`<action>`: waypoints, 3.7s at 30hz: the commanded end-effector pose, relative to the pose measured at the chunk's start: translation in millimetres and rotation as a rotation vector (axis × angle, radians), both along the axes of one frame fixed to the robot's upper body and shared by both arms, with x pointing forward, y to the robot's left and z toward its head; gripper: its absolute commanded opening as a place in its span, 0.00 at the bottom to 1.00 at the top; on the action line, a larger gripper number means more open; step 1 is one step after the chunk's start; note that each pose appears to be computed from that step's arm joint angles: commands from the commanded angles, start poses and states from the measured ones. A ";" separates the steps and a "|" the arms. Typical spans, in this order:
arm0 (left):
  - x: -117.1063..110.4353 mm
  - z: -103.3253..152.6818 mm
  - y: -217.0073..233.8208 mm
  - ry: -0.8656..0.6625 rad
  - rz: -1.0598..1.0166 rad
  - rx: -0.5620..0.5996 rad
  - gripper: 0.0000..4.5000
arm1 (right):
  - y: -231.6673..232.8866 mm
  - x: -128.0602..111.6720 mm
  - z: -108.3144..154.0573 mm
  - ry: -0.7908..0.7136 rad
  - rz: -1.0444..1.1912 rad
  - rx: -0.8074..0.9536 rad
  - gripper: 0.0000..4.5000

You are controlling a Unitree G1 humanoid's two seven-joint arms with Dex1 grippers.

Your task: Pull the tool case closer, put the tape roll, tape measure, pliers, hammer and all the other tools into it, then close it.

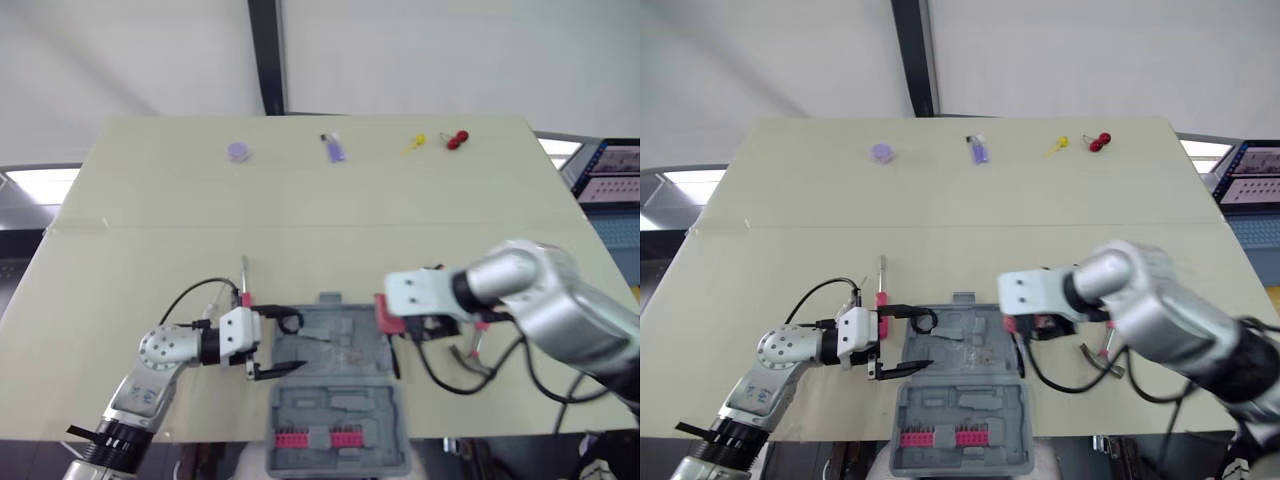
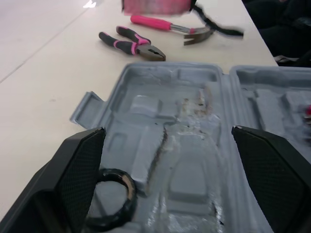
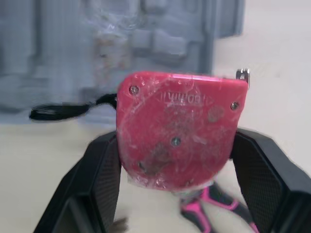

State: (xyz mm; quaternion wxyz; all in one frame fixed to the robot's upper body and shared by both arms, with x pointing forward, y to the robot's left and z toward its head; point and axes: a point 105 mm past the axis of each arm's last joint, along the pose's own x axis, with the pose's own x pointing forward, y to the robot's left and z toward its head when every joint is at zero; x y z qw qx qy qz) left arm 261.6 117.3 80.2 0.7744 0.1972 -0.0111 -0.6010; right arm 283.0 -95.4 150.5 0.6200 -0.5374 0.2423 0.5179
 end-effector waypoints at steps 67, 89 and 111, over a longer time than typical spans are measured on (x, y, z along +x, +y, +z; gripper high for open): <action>4.0 -0.6 -5.9 -0.021 -0.024 -0.014 1.00 | 13.5 15.2 -67.6 -0.097 0.077 -0.299 0.63; 4.4 -4.1 -10.0 -0.013 -0.030 -0.022 1.00 | 28.0 8.7 -0.8 -0.111 0.109 -0.229 0.63; 1.5 -3.3 -7.6 -0.016 -0.014 -0.020 1.00 | 40.9 5.6 -28.6 -0.005 0.090 -0.270 0.63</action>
